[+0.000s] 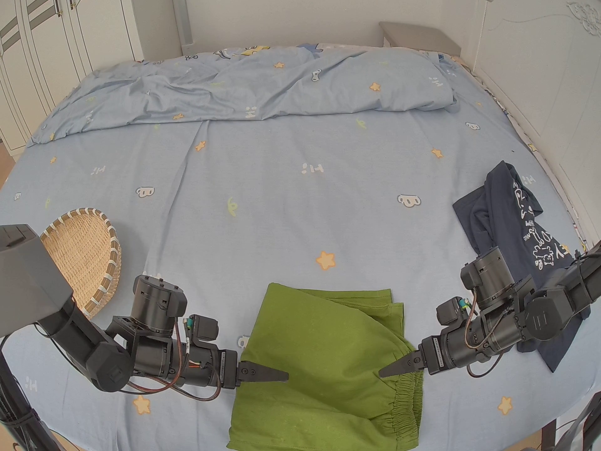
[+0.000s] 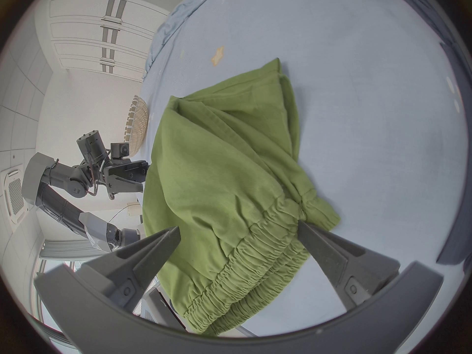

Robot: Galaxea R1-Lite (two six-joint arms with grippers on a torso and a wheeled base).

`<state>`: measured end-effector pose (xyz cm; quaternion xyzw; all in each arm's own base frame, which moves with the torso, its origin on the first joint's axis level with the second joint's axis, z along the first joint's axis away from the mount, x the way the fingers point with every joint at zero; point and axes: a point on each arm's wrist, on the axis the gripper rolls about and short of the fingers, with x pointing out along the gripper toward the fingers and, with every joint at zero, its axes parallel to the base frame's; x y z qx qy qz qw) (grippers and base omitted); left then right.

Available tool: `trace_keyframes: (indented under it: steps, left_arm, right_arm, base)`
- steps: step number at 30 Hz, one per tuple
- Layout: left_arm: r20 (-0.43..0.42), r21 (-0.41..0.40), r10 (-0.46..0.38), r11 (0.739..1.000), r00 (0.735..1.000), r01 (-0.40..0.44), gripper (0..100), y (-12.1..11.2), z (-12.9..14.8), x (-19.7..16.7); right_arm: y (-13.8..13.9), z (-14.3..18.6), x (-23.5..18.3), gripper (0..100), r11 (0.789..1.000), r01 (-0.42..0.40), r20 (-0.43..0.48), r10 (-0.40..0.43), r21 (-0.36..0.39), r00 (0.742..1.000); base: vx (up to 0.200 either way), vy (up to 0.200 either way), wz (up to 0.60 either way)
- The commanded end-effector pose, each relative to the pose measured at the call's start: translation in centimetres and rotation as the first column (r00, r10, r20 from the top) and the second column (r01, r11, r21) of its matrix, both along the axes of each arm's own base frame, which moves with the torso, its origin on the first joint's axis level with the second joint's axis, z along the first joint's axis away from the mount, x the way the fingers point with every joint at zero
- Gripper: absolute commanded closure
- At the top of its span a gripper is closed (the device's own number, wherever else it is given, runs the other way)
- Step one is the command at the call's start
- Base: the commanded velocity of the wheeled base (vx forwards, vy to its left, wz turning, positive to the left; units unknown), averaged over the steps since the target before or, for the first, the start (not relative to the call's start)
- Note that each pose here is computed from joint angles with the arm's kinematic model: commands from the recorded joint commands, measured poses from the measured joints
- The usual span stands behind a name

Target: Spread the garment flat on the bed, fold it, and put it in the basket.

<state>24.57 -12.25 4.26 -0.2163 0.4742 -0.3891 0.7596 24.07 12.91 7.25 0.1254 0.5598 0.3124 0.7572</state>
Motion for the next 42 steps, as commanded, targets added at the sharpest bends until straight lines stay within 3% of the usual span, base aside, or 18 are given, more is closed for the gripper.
trace_keyframes:
  steps: [1, 13, 14, 21, 25, 31, 32, 34, 36, 37, 42]
  left_arm:
    - [-0.018, 0.006, -0.036, 0.999, 0.999, 0.036, 0, -1.0, -0.8, -0.4]
    - [-0.022, 0.002, -0.087, 0.996, 0.996, 0.087, 0, -2.7, -2.3, -0.6]
    - [-0.022, 0.0, -0.089, 0.996, 0.996, 0.089, 100, -2.8, -2.3, -0.6]
    - [-0.05, -0.036, -0.04, 0.999, 0.998, 0.038, 100, -3.2, -1.2, -0.3]
    - [-0.025, -0.099, -0.013, 0.995, 1.0, 0.01, 100, -2.8, 2.0, -0.8]
    - [0.01, -0.119, 0.016, 0.993, 1.0, -0.015, 100, -1.9, 5.5, -1.1]
    - [0.006, -0.116, 0.041, 0.992, 0.999, -0.04, 100, -1.1, 7.3, -0.9]
    - [0.02, -0.115, 0.065, 0.991, 0.998, -0.062, 100, -0.5, 9.9, -0.8]
    - [0.02, -0.114, 0.07, 0.991, 0.997, -0.068, 100, -0.4, 10.4, -0.8]
    - [0.032, -0.119, 0.096, 0.989, 0.995, -0.091, 100, 0.2, 12.6, -0.4]
    - [0.072, -0.122, 0.105, 0.988, 0.992, -0.096, 100, 0.9, 15.7, 0.4]
  right_arm:
    - [-0.3, -0.1, -0.2, 0, 1.0, 0.005, -0.009, -0.005, -0.002, 1.0]
    - [-0.6, 1.3, -0.8, 0, 1.0, 0.007, 0.039, -0.008, 0.022, 0.999]
    - [-0.6, 1.6, -0.9, 0, 1.0, 0.004, 0.047, -0.006, 0.03, 0.999]
    - [-1.9, 6.2, -1.3, 0, 0.99, 0.034, 0.187, -0.059, 0.136, 0.981]
    - [-2.9, 10.7, -1.6, 0, 0.97, 0.088, 0.266, -0.148, 0.225, 0.953]
    - [-3.8, 13.6, -1.4, 0, 0.963, 0.114, 0.28, -0.182, 0.243, 0.943]
    - [-3.9, 14.1, -1.4, 0, 0.962, 0.118, 0.272, -0.185, 0.246, 0.944]
    - [-4.3, 14.5, -1.6, 0, 0.959, 0.119, 0.279, -0.192, 0.257, 0.941]
    - [-4.5, 14.6, -1.6, 0, 0.958, 0.119, 0.28, -0.193, 0.262, 0.94]
    - [-4.8, 14.6, -1.5, 0, 0.954, 0.117, 0.271, -0.193, 0.275, 0.943]
    - [-5.0, 14.5, -1.3, 0, 0.953, 0.125, 0.263, -0.199, 0.275, 0.944]
  base:
    - [0.0, 0.0, 0.0]
    - [0.0, 0.0, 0.0]
    - [0.0, 0.0, 0.0]
    - [0.0, 0.0, 0.0]
    - [0.0, 0.0, 0.0]
    - [0.0, 0.0, 0.0]
    - [0.0, 0.0, 0.0]
    - [0.0, 0.0, 0.0]
    - [0.0, 0.0, 0.0]
    - [0.0, 0.0, 0.0]
    - [0.0, 0.0, 0.0]
